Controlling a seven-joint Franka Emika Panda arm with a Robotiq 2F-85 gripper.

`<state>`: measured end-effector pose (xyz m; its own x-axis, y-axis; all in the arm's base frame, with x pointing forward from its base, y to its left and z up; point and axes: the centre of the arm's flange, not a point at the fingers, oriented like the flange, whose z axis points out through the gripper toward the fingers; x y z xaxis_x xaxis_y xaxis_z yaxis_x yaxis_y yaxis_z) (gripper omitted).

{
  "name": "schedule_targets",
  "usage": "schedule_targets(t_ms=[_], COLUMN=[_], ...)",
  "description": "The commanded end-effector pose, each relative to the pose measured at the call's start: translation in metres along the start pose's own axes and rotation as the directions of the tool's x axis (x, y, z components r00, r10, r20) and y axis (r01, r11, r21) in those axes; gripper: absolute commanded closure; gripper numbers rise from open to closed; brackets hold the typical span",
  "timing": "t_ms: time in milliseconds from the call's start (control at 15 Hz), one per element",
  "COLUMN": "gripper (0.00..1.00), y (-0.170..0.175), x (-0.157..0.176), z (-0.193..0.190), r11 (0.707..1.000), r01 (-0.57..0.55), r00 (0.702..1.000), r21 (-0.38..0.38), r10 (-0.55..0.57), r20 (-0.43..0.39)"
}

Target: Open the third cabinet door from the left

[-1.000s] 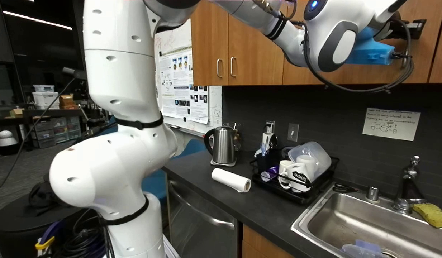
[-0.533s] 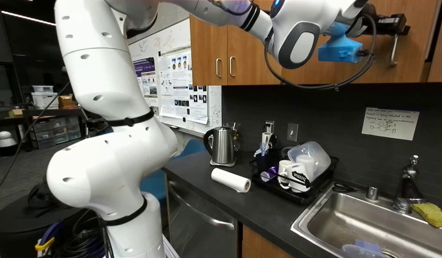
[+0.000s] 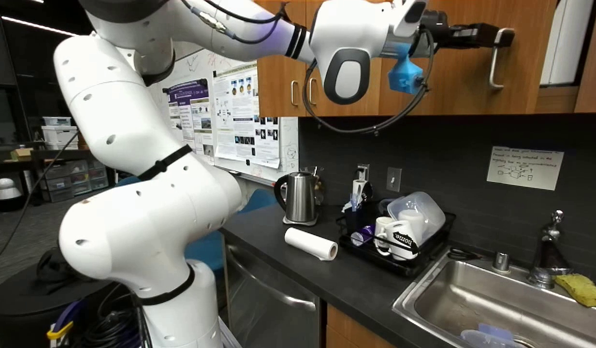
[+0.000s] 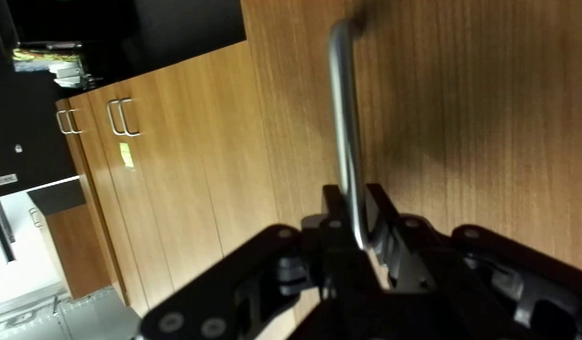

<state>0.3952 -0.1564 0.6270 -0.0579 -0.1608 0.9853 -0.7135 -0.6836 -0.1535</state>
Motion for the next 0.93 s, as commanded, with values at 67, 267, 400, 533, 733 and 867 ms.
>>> schedule_targets(t_ms=[67, 267, 400, 533, 733, 867], gripper=[0.59, 0.47, 0.34, 0.22, 0.00, 0.00], y=[-0.020, -0.021, -0.022, -0.020, -0.010, -0.006], x=[-0.015, -0.031, -0.045, -0.057, -0.068, -0.073], z=[-0.099, -0.140, -0.165, -0.184, -0.199, -0.196], r11=[0.998, 0.996, 0.995, 0.996, 0.996, 0.996], r01=[-0.015, -0.049, -0.061, -0.061, -0.049, -0.050], r00=[0.999, 0.997, 0.996, 0.997, 0.998, 0.998], r21=[-0.064, -0.078, -0.075, -0.072, -0.075, -0.071], r10=[0.011, 0.043, 0.056, 0.057, 0.045, 0.047], r20=[-0.053, -0.070, -0.066, -0.060, -0.054, -0.043])
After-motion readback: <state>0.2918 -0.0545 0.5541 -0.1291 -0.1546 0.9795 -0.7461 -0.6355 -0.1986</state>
